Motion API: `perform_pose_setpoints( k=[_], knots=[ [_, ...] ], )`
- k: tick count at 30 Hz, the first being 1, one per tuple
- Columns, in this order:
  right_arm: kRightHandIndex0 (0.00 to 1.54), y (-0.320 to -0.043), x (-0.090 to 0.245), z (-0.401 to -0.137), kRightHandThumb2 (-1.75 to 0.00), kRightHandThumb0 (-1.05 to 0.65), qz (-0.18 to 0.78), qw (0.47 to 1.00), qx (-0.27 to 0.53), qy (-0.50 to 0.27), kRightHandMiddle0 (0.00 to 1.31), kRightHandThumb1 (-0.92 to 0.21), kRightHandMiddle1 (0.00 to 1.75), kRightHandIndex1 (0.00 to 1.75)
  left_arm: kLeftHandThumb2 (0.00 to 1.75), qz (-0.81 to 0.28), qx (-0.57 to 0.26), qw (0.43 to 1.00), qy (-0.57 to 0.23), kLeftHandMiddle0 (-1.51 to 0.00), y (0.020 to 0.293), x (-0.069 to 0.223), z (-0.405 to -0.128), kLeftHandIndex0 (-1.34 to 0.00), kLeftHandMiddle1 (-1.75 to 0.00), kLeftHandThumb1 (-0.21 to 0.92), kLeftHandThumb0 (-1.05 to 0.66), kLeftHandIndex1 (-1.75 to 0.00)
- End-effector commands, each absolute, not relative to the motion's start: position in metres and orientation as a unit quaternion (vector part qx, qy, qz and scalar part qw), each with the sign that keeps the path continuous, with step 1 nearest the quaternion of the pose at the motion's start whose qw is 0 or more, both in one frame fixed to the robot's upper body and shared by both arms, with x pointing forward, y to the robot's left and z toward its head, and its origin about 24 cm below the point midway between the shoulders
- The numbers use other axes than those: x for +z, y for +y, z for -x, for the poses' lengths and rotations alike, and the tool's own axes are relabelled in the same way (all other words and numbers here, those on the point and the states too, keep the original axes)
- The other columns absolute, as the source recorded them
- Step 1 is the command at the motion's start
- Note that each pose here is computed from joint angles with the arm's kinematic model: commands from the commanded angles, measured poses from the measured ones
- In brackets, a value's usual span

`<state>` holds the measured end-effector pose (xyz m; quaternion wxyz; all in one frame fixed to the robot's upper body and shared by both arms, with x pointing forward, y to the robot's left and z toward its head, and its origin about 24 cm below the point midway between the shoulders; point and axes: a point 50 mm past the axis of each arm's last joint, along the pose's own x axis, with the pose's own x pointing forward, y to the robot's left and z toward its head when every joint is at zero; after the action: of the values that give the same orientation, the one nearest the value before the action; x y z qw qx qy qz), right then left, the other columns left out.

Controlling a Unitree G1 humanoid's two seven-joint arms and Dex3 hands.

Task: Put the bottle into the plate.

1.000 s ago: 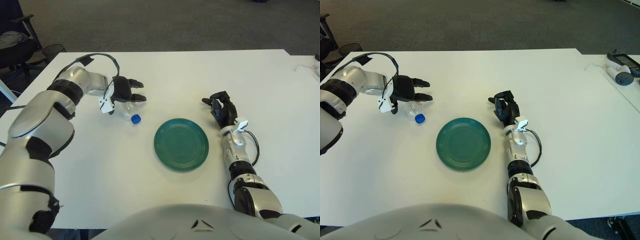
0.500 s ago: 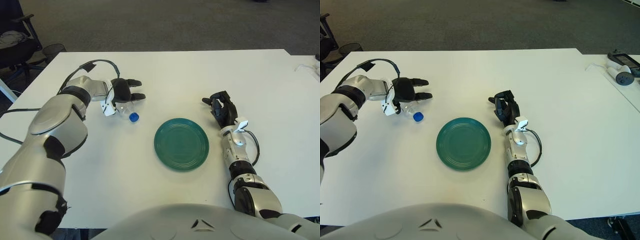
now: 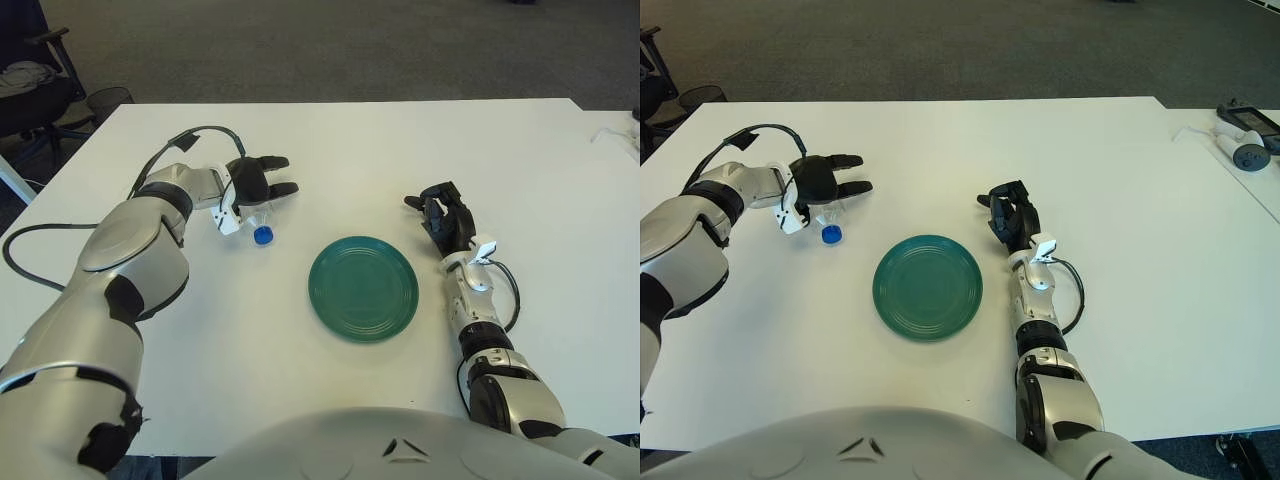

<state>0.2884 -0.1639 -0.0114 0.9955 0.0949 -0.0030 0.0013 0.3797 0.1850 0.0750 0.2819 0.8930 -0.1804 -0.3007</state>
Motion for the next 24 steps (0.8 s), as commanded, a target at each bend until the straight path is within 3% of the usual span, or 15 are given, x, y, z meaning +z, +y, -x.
perform_pose_setpoints(
  k=[1, 8, 10, 12, 13, 14, 17, 18, 19, 21, 23, 24],
  knots=[
    [0.36, -0.1682, -0.0725, -0.2373, -0.49, -0.35, -0.120, 0.981, -0.034, 0.149, 0.22, -0.92, 1.72, 0.98, 0.13, -0.885, -0.332, 0.284, -0.161, 0.00, 0.1885, 0.0522, -0.3682, 0.00, 0.00, 0.89, -1.03, 0.00],
    [0.36, -0.1692, -0.0718, -0.2368, -0.49, -0.35, -0.117, 0.981, -0.031, 0.149, 0.22, -0.92, 1.72, 0.98, 0.12, -0.885, -0.331, 0.284, -0.166, -0.04, 0.1892, 0.0518, -0.3676, -0.02, -0.02, 0.88, -1.00, -0.01],
    [0.36, -0.1692, -0.0716, -0.2368, -0.49, -0.35, -0.115, 0.982, -0.029, 0.149, 0.22, -0.92, 1.72, 0.98, 0.14, -0.884, -0.329, 0.287, -0.169, -0.09, 0.1901, 0.0522, -0.3673, -0.01, -0.02, 0.85, -0.97, -0.14],
    [0.36, -0.1697, -0.0716, -0.2369, -0.50, -0.35, -0.114, 0.982, -0.027, 0.151, 0.22, -0.92, 1.72, 0.98, 0.23, -0.882, -0.328, 0.292, -0.172, -0.15, 0.1904, 0.0525, -0.3670, 0.00, -0.06, 0.76, -0.87, -0.38],
    [0.37, -0.1699, -0.0716, -0.2369, -0.50, -0.35, -0.114, 0.981, -0.027, 0.152, 0.21, -0.92, 1.73, 0.98, 0.44, -0.880, -0.328, 0.297, -0.172, -0.19, 0.1902, 0.0524, -0.3668, 0.00, -0.13, 0.61, -0.77, -0.55],
    [0.37, -0.1701, -0.0716, -0.2369, -0.50, -0.35, -0.114, 0.981, -0.026, 0.153, 0.21, -0.92, 1.73, 0.98, 0.66, -0.879, -0.329, 0.300, -0.172, -0.18, 0.1901, 0.0523, -0.3666, 0.00, -0.40, 0.46, -0.61, -0.77],
    [0.37, -0.1701, -0.0717, -0.2372, -0.50, -0.35, -0.115, 0.981, -0.027, 0.154, 0.21, -0.92, 1.73, 0.98, 0.98, -0.876, -0.330, 0.309, -0.168, -0.14, 0.1902, 0.0510, -0.3658, 0.00, -0.92, 0.26, -0.39, -1.11],
    [0.37, -0.1700, -0.0718, -0.2373, -0.50, -0.35, -0.116, 0.981, -0.027, 0.155, 0.21, -0.92, 1.73, 0.98, 1.01, -0.875, -0.329, 0.316, -0.163, -0.13, 0.1904, 0.0494, -0.3651, 0.00, -0.98, 0.24, -0.37, -1.15],
    [0.37, -0.1699, -0.0719, -0.2376, -0.50, -0.35, -0.117, 0.980, -0.028, 0.156, 0.21, -0.92, 1.73, 0.98, 1.07, -0.873, -0.326, 0.327, -0.155, -0.17, 0.1910, 0.0479, -0.3647, -0.01, -1.11, 0.22, -0.31, -1.30],
    [0.37, -0.1705, -0.0721, -0.2378, -0.50, -0.35, -0.119, 0.980, -0.029, 0.158, 0.22, -0.92, 1.73, 0.98, 1.06, -0.868, -0.319, 0.355, -0.140, -0.37, 0.1916, 0.0463, -0.3643, -0.23, -1.24, 0.33, -0.16, -1.52],
    [0.37, -0.1707, -0.0721, -0.2380, -0.50, -0.35, -0.119, 0.980, -0.028, 0.159, 0.22, -0.92, 1.72, 0.98, 1.14, -0.860, -0.311, 0.384, -0.128, -0.55, 0.1927, 0.0463, -0.3643, -0.43, -1.31, 0.32, -0.07, -1.65],
    [0.37, -0.1706, -0.0721, -0.2381, -0.50, -0.35, -0.119, 0.980, -0.027, 0.159, 0.22, -0.92, 1.72, 0.98, 1.16, -0.857, -0.308, 0.395, -0.123, -0.58, 0.1933, 0.0463, -0.3642, -0.46, -1.31, 0.31, -0.05, -1.67]
  ],
)
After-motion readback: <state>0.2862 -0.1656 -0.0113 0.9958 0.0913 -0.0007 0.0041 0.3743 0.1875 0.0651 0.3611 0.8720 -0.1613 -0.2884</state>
